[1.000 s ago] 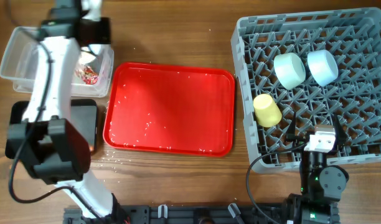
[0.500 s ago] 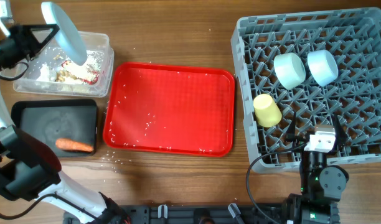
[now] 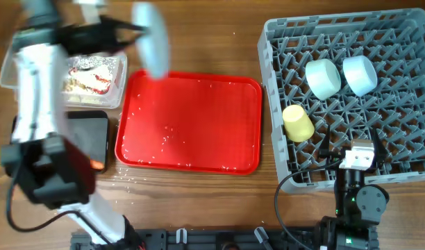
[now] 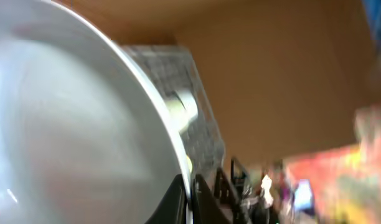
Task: Sort waste into correct bins and load items into the dishwasher rack
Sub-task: 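Carry the empty plate with the left gripper and stand it in the rack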
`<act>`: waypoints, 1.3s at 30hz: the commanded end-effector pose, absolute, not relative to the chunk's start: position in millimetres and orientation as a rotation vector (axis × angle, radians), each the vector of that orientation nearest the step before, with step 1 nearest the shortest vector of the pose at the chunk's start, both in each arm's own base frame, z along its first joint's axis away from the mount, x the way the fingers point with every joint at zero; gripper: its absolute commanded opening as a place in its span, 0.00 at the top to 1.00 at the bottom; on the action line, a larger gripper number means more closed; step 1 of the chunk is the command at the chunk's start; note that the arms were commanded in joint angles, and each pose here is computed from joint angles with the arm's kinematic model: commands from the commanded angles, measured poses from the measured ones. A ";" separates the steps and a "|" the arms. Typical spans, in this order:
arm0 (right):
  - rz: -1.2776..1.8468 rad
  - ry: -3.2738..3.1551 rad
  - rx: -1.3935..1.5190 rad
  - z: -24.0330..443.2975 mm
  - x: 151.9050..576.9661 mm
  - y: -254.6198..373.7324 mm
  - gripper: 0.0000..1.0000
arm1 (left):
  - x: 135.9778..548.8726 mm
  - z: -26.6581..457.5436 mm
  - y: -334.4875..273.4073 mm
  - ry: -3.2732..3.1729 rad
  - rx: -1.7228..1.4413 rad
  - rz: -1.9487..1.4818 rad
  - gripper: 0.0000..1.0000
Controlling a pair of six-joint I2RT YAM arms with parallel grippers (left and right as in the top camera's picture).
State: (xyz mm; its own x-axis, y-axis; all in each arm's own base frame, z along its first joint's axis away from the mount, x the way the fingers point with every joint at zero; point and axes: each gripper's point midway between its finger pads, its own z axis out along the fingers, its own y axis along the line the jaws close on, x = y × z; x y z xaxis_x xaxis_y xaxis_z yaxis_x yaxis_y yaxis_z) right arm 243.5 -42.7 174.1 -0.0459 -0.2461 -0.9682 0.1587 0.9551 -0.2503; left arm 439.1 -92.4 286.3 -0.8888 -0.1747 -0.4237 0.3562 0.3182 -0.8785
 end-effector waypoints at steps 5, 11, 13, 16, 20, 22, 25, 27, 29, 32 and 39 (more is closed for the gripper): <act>-0.325 1.573 -0.087 176.0 243.4 -40.4 0.00 | 416.1 329.3 -351.5 2.149 0.310 -1.465 0.96; -0.325 1.573 -0.087 176.0 243.4 -40.4 0.00 | 430.1 297.2 -420.3 2.210 -0.315 -1.556 0.96; -0.325 1.573 -0.086 176.0 243.4 -40.4 0.00 | 447.7 265.5 -418.2 2.234 -0.410 -1.476 0.96; -0.325 1.573 -0.087 176.0 243.4 -40.4 0.01 | 461.5 240.2 -411.6 2.269 -0.480 -1.450 0.87; -0.325 1.573 -0.087 176.0 243.4 -40.4 0.00 | 460.2 252.3 -393.7 2.289 -0.224 -1.509 0.42; -0.325 1.573 -0.087 176.0 243.4 -40.4 0.00 | 461.5 253.2 -350.1 2.353 -0.222 -1.370 0.32; -0.325 1.573 -0.086 176.0 243.4 -40.4 0.00 | 446.3 256.5 -242.5 2.453 -0.242 -0.840 0.31; -0.325 1.573 -0.087 176.0 243.4 -40.4 0.00 | 412.8 271.0 -181.0 2.501 -0.127 -0.524 0.36; -0.325 1.573 -0.087 176.0 243.4 -40.4 0.00 | 358.2 293.6 -145.9 2.553 -0.032 -0.387 0.00; -0.325 1.573 -0.086 176.0 243.4 -40.4 0.00 | 310.7 307.8 -128.9 2.603 -0.035 -0.374 0.00; -0.325 1.573 -0.087 176.0 243.4 -40.4 0.00 | 294.9 313.5 -103.4 2.576 -0.036 -0.231 0.00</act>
State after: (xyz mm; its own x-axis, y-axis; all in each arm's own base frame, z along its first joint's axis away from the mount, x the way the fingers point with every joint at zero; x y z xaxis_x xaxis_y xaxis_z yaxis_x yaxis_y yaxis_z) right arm 243.5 -42.8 174.2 -0.0456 -0.2462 -0.9682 0.1592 0.9550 -0.2503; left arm 286.1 -117.1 301.4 -0.9034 -0.0918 -0.4189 0.0112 0.9714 -0.2370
